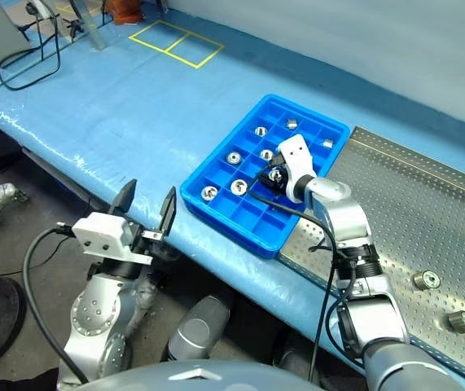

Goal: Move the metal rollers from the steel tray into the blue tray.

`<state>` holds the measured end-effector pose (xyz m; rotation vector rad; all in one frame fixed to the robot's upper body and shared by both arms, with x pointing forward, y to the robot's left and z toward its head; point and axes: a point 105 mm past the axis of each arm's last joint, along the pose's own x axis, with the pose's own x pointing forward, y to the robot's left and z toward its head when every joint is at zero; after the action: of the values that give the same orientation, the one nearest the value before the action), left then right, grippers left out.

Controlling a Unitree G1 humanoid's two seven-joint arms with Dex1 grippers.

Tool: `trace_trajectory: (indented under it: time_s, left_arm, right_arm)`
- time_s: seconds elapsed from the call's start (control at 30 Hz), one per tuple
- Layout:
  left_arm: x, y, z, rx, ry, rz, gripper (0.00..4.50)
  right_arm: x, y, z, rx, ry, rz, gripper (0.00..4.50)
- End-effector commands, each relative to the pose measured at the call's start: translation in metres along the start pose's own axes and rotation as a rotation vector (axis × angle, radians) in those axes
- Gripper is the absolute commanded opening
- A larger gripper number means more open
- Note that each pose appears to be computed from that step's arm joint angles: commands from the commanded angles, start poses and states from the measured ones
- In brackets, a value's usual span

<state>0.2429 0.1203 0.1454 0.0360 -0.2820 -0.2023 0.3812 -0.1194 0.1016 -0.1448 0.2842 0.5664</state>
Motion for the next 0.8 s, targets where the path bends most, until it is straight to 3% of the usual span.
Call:
trace_trajectory:
  time_s: [0.03,0.17,0.4,0.67,0.8]
  left_arm:
    - [0.009,-0.011,-0.003,-0.03,0.008,-0.07,3.72]
    - [0.019,-0.028,-0.01,-0.02,0.021,-0.202,3.72]
    - [0.037,-0.043,-0.023,-0.005,0.047,-0.308,3.72]
    - [0.046,-0.05,-0.027,-0.031,0.041,-0.375,3.72]
    - [0.047,-0.051,-0.028,-0.038,0.038,-0.38,3.72]
  right_arm:
    - [-0.018,-0.012,0.034,-0.01,-0.172,-0.05,3.61]
    - [-0.042,-0.031,0.036,0.004,-0.225,-0.148,3.61]
    - [-0.087,-0.046,0.015,0.03,-0.201,-0.267,3.61]
    - [-0.131,-0.074,0.0,0.053,-0.113,-0.443,3.61]
    - [-0.136,-0.08,-0.005,0.088,-0.071,-0.459,3.61]
